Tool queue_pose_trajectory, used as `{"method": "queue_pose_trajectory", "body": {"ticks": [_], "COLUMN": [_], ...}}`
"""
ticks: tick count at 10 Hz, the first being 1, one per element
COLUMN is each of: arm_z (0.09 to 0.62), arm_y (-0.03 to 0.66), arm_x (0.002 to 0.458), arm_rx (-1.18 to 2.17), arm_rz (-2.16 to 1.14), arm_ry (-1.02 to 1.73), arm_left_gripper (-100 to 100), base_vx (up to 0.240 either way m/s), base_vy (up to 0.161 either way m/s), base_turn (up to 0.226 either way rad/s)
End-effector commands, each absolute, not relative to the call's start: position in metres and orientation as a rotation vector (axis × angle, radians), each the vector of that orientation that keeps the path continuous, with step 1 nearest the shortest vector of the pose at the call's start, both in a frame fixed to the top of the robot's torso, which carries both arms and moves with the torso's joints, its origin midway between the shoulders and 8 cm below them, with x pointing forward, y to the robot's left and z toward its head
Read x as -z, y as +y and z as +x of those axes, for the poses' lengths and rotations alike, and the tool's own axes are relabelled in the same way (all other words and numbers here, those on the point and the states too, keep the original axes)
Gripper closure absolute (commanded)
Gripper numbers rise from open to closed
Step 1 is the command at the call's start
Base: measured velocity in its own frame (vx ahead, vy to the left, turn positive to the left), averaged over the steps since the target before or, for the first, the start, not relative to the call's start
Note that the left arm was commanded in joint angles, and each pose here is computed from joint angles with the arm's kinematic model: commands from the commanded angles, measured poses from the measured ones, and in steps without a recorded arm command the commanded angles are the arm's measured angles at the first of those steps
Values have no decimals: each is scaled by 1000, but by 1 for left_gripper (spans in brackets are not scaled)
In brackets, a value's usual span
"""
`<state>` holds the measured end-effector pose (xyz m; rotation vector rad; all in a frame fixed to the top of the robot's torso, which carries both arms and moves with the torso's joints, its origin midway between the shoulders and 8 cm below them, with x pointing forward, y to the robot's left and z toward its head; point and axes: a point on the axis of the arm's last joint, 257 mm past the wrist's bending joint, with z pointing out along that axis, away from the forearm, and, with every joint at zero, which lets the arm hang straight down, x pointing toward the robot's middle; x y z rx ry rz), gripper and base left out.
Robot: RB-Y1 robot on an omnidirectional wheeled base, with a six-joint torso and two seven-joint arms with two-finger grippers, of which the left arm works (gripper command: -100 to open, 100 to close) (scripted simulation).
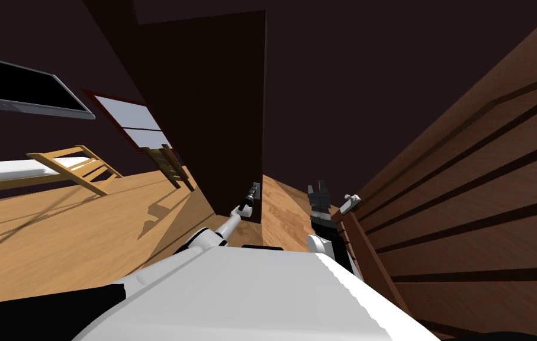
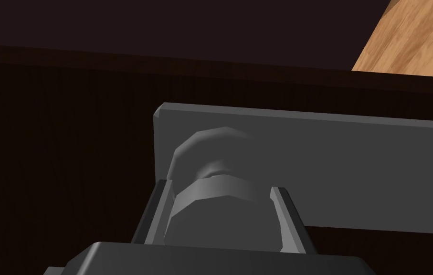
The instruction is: Push the door open
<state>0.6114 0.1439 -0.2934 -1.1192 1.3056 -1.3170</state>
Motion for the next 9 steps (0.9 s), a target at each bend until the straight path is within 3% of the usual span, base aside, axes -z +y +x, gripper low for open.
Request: {"method": "queue_pose_trajectory", "body": {"ticks": [1, 4, 9], "arm_z": [610, 610, 614], "arm_y": [144, 144, 177], "arm_x": [296, 296, 299], "arm_rx": [1315, 1315, 1265], "arm_rz": [-1123, -1123, -1155], "arm_ry": [1310, 1310, 1276], "arm_left_gripper": [100, 100, 100], "base_vx": [-26, -10, 147], "base_vy": [2, 1, -86], "base_turn": [0, 2, 46]}}
